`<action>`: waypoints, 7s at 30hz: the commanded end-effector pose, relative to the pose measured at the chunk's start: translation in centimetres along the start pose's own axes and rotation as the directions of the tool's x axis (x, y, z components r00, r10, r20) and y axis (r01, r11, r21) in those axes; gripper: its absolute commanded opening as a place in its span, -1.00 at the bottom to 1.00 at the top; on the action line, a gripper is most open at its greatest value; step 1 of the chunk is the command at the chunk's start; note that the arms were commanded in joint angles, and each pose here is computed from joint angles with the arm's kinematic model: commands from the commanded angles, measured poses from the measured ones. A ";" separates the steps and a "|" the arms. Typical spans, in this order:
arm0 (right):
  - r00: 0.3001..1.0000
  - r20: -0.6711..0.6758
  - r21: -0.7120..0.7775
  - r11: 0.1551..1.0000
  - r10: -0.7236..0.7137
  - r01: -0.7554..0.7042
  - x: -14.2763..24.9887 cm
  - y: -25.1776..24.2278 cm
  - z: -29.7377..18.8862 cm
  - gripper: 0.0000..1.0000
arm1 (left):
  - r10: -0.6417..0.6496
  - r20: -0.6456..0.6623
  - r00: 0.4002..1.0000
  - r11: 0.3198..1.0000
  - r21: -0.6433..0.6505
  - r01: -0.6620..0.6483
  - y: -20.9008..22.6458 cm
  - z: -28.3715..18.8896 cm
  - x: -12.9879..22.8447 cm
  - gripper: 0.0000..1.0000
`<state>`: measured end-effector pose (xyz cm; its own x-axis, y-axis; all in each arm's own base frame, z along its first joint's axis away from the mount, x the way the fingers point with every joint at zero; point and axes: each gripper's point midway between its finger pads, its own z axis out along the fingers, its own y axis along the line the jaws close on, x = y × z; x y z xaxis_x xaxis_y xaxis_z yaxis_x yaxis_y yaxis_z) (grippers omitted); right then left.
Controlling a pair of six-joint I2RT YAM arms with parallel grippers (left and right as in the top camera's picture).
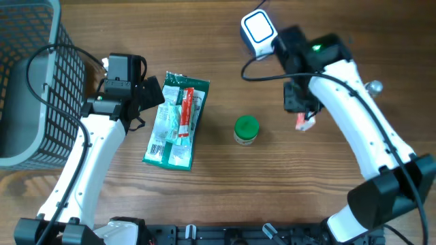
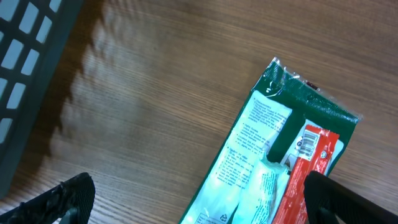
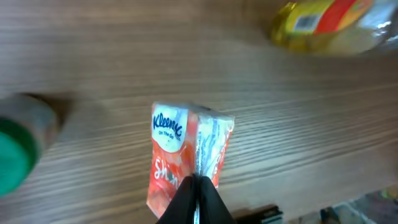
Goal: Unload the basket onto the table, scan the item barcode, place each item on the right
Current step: 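Move the Kleenex pack away from the scanner and lower it at right, then open the right gripper and release the Kleenex pack on the table, then reach the right gripper over the green-lidded jar and descend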
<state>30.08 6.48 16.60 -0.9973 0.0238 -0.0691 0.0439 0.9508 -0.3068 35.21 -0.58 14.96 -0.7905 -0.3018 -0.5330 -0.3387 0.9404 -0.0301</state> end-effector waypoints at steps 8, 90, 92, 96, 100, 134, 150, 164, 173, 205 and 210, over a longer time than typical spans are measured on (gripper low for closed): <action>0.992 -0.120 0.099 0.995 0.031 -0.019 5.0 0.8 11.0 -0.91 | -0.002 0.011 1.000 1.000 -0.011 0.003 0.2 0.0 -0.4 1.00; 0.972 0.128 -0.679 0.731 0.197 -0.059 -0.7 3.6 -4.1 0.43 | -0.002 0.011 1.000 1.000 -0.011 0.002 0.2 0.0 -0.4 1.00; 0.969 0.158 -0.676 0.737 0.188 -0.033 -0.7 3.2 -7.0 0.60 | -0.002 0.011 1.000 1.000 -0.011 0.003 0.2 0.0 -0.4 1.00; 0.960 0.211 -0.618 0.786 0.186 -0.016 -0.4 4.7 -9.0 0.81 | -0.002 0.011 1.000 1.000 -0.011 0.002 0.2 0.0 -0.4 1.00; 0.956 0.245 -0.522 0.853 0.159 -0.008 0.0 7.0 -8.3 1.00 | -0.002 0.011 1.000 1.000 -0.011 0.002 0.2 0.0 -0.4 1.00; 0.979 0.204 -0.492 0.867 0.022 0.083 -0.7 13.4 -4.2 0.99 | -0.002 0.011 1.000 1.000 -0.011 0.002 0.2 0.0 -0.4 1.00; 0.978 0.208 -0.490 0.868 0.023 0.083 -0.8 13.5 -4.0 0.99 | -0.002 0.011 1.000 1.000 -0.011 0.003 0.2 0.0 -0.4 1.00; 0.984 0.178 -0.471 0.877 -0.010 0.094 -0.5 14.5 -2.6 0.99 | -0.002 0.011 1.000 1.000 -0.011 0.002 0.2 0.0 -0.4 1.00; 0.991 -0.078 -0.311 0.942 0.110 -0.129 1.1 16.7 5.1 1.00 | -0.002 0.011 1.000 1.000 -0.011 0.003 0.2 0.0 -0.4 1.00; 0.991 -0.110 -0.203 0.975 0.075 -0.096 1.9 15.4 7.3 0.99 | -0.002 0.011 1.000 1.000 -0.011 0.002 0.2 0.0 -0.4 1.00; 0.993 -0.088 -0.225 0.970 0.078 -0.096 1.3 15.9 7.2 0.99 | -0.002 0.011 1.000 1.000 -0.011 0.002 0.2 0.0 -0.4 1.00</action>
<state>29.88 19.15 5.16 -0.9947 0.1018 -0.0157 0.1028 0.9906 -0.0898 35.21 -0.58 14.94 -0.7907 -0.3017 -0.5327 -0.3387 0.9404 -0.0299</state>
